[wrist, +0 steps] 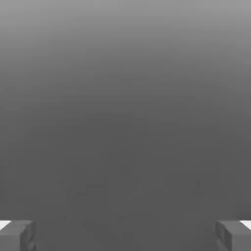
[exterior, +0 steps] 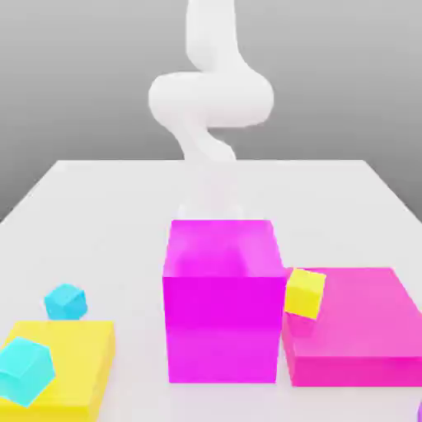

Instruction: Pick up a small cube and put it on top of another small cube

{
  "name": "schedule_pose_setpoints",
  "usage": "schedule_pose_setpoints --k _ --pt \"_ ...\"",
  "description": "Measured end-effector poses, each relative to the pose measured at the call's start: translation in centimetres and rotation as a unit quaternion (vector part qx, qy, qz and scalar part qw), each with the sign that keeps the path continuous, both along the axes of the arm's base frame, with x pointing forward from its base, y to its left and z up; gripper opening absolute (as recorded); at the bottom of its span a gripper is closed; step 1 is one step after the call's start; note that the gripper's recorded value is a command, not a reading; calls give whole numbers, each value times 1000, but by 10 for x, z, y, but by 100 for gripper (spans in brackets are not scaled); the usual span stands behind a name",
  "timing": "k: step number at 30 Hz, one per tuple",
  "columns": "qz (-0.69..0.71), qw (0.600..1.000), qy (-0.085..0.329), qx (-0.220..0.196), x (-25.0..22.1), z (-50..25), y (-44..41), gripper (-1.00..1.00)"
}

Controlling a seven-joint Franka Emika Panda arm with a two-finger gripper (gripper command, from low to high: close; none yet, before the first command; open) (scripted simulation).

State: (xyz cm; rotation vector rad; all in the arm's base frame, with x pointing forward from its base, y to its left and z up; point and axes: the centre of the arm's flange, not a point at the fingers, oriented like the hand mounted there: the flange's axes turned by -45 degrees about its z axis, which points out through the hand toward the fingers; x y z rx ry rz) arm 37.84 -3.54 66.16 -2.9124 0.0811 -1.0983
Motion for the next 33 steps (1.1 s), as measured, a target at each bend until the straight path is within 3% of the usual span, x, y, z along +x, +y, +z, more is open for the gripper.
schedule_pose_setpoints --k 5,10,15,20,33 --pt "-38 995 87 36 42 -124 -76 0" --pt "-85 980 170 61 37 -247 -140 0" --pt "-139 956 248 75 -7 -359 -190 0" --pt "-204 920 324 79 -88 -447 -230 0" --pt "-211 912 344 73 -107 -528 -234 0"
